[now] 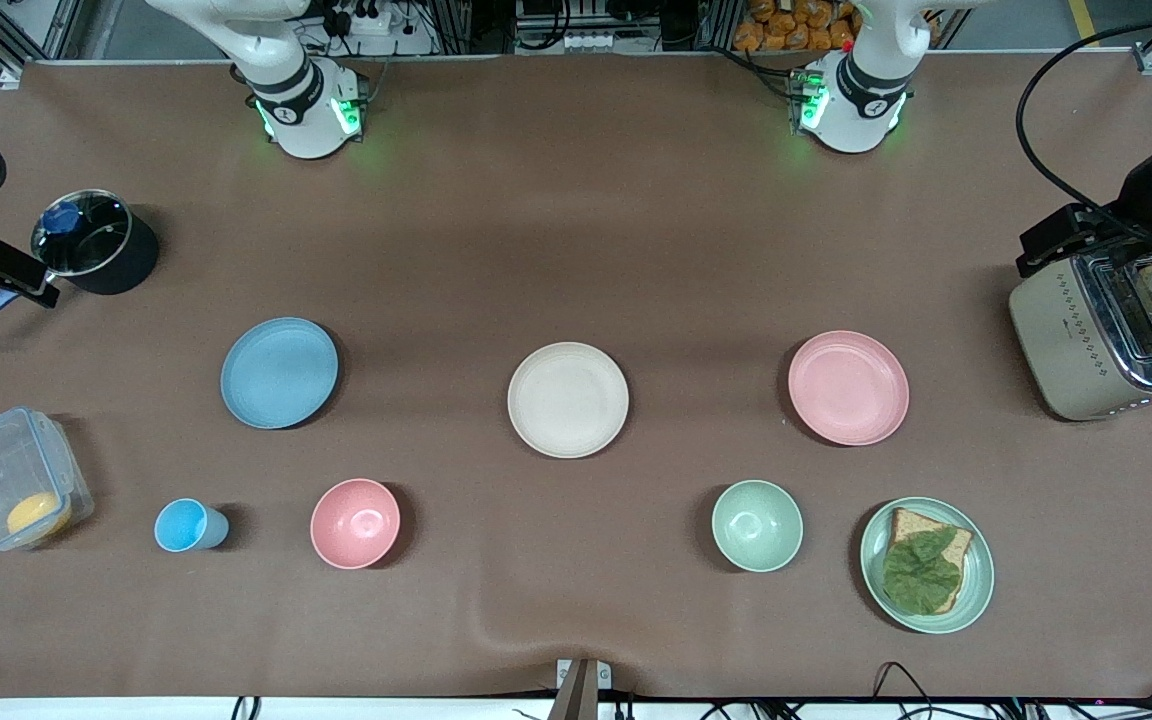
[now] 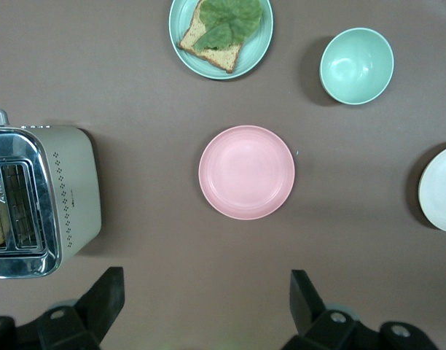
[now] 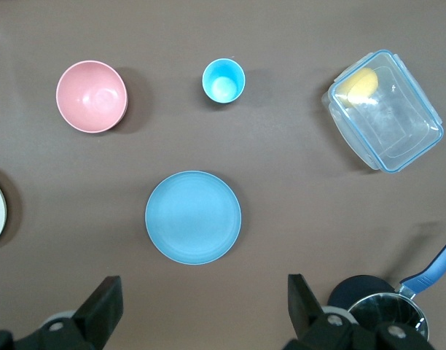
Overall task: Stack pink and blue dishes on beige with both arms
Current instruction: 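Move the left gripper down to the pink plate's rim, then grasp the pink plate with the left gripper while the right gripper reaches blue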
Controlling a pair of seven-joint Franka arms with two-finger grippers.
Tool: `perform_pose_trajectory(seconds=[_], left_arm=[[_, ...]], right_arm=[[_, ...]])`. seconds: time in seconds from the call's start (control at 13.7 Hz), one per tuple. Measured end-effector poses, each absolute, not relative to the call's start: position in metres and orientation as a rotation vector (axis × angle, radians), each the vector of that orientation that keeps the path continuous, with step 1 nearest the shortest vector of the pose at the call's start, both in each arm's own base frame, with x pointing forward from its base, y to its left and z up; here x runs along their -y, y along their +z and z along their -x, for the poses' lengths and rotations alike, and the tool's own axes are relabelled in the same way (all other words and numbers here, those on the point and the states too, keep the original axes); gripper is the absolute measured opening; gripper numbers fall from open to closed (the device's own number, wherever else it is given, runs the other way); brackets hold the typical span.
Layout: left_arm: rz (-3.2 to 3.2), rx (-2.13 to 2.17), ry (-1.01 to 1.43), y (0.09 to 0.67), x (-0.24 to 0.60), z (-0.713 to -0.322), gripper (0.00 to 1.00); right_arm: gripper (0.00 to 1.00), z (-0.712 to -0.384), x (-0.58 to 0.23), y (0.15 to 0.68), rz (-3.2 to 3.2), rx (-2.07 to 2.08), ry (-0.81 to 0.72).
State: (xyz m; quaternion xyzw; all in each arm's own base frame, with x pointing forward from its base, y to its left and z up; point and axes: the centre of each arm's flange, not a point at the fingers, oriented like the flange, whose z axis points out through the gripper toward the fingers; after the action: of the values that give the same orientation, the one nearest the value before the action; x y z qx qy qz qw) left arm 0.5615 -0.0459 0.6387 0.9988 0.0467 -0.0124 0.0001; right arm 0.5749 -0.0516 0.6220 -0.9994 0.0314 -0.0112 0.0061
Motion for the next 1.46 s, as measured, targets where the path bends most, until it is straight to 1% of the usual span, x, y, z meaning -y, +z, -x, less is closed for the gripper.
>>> perform_pose_trajectory(seconds=[0.29,0.44,0.59,0.73,0.88,1.02,1.24,1.39,1.46], left_arm=[[-3.148,-0.164,-0.054,0.636,0.038,-0.562,1.0],[-3.156,-0.154,-0.109,0.614,0.035,-0.568,1.0],[-3.152,-0.178,-0.097,0.555,0.022,-0.586,1.0],[-3.145,-0.193,-0.036,0.47,0.012,-0.596,1.0],[-3.136,-0.209,0.035,0.387,0.004,-0.588,1.0],[-3.128,-0.215,0.056,0.318,0.002,-0.572,1.0],[-3.116,-0.246,0.054,0.239,-0.008,-0.556,1.0],[-3.11,-0.258,0.044,0.207,-0.012,-0.55,1.0],[-3.109,-0.26,0.036,0.198,-0.012,-0.548,1.0]], right_arm=[[1.0,-0.576,0.052,0.622,3.12,-0.108,-0.05],[1.0,-0.576,0.052,0.622,3.119,-0.11,-0.05],[1.0,-0.576,0.052,0.622,3.118,-0.11,-0.049],[1.0,-0.576,0.052,0.622,3.118,-0.112,-0.045],[1.0,-0.572,0.051,0.619,3.116,-0.111,0.002],[1.0,-0.569,0.052,0.618,3.114,-0.114,0.038],[1.0,-0.57,0.057,0.612,3.113,-0.125,0.059],[1.0,-0.581,0.06,0.59,3.111,-0.133,0.108],[1.0,-0.591,0.061,0.569,3.109,-0.134,0.139]])
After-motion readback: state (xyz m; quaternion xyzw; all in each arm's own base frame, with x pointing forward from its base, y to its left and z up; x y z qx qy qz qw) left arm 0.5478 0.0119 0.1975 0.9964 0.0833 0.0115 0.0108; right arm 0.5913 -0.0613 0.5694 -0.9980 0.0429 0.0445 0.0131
